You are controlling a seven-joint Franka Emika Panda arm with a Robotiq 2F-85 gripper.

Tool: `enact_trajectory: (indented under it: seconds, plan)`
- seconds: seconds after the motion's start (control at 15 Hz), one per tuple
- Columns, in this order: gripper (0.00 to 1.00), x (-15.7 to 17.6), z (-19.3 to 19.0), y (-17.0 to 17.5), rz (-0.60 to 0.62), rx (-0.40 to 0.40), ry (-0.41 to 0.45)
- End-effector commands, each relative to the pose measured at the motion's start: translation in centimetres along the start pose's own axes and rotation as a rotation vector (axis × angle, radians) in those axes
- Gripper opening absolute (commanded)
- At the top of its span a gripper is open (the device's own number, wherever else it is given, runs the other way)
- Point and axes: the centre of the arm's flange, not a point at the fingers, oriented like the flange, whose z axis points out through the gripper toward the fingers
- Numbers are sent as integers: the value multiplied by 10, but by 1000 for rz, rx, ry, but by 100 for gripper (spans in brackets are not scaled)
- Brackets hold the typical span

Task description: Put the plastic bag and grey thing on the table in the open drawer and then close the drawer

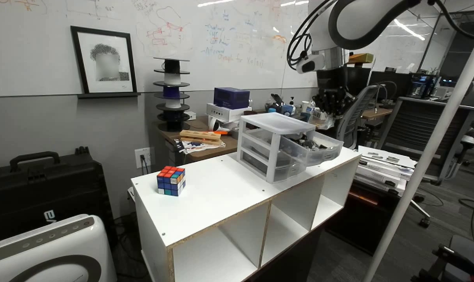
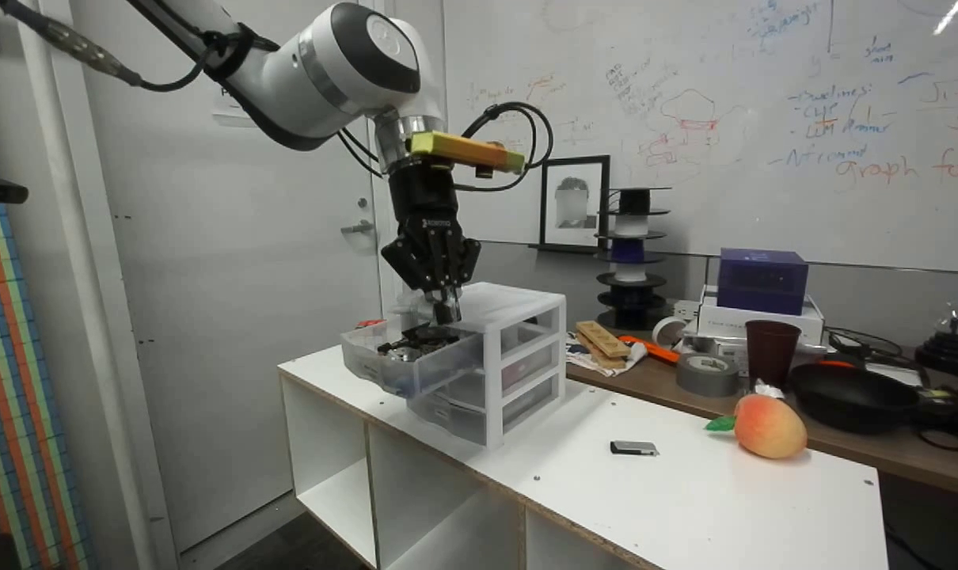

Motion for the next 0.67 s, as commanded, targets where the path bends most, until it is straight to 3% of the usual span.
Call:
enact_trajectory:
  seconds: [0.0,0.27,0.4,0.47,0.6]
  plan:
    - [7,22,10,-13,-37,-38,14]
    - [9,37,18,-17,-60,-17,26]
    - [34,39,17,-18,-60,-24,35]
    - [35,38,14,-17,-57,-43,46]
    - [50,33,4,-12,-32,-72,82]
